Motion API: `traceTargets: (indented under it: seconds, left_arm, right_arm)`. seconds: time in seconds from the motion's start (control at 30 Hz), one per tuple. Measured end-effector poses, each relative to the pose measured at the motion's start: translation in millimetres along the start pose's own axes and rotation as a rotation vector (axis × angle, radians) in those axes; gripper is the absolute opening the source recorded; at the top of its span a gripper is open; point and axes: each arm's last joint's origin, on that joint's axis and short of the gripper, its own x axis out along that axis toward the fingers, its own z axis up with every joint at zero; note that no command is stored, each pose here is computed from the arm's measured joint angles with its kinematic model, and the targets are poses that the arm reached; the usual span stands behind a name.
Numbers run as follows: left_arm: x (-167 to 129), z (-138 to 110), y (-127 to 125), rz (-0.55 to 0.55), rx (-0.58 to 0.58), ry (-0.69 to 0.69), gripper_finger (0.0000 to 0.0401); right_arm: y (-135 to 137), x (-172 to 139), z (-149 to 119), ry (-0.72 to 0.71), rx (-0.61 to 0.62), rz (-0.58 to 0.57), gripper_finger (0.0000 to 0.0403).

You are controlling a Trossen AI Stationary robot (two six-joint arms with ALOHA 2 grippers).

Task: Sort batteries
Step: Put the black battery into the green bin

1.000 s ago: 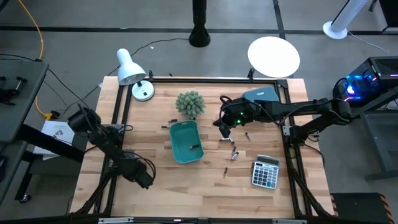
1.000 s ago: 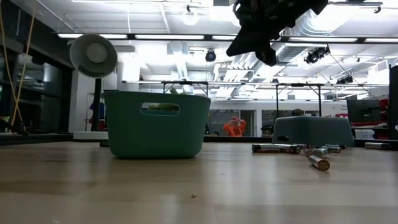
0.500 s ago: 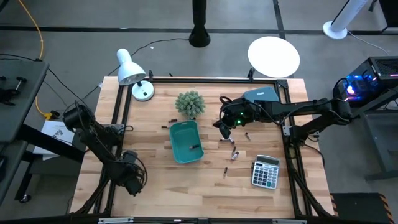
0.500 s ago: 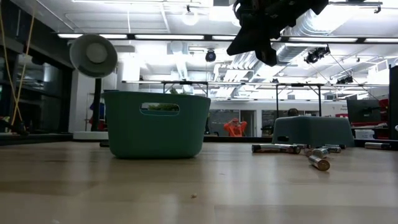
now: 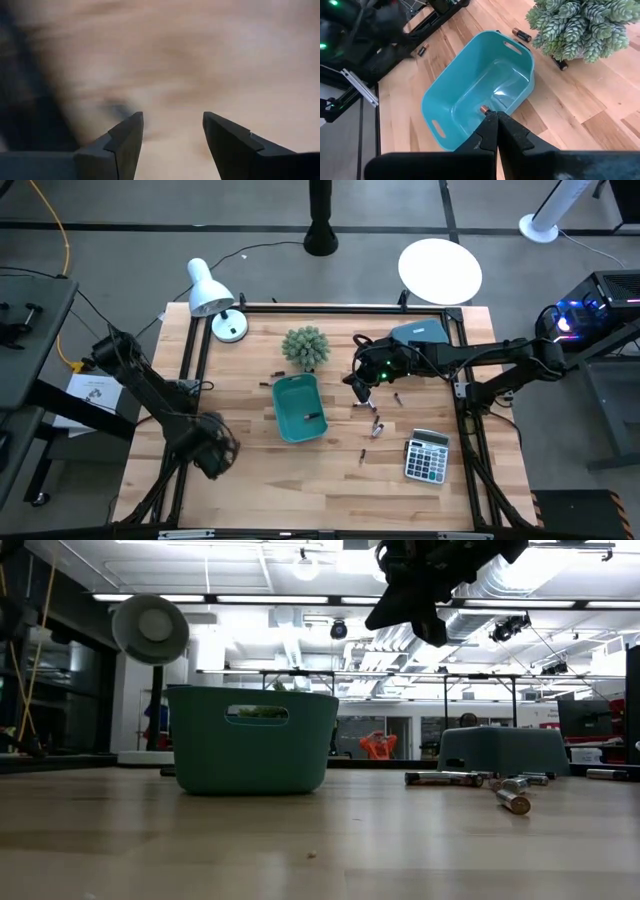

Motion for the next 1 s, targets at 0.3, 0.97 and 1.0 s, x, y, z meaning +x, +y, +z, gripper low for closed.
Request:
traceTargets:
  seconds: [0.3,0.97,1.0]
  left_arm:
    - [26.0,6.4,-13.6,0.061,-0.212,0.03,0.02]
    - [52.0,22.8,-33.2,0.097,-0.266,-0.032,0.0032]
    - [48.7,22.7,-34.4,0.06,-0.255,-0.055,0.0029]
  right_arm:
    - [-0.1,0.0,0.1,-0.004,0.001,-0.006,0.0]
    - [-0.4,0.0,-0.4,0.003,0.024,-0.005,0.0]
    - [-0.4,0.0,-0.4,0.003,0.024,-0.005,0.0]
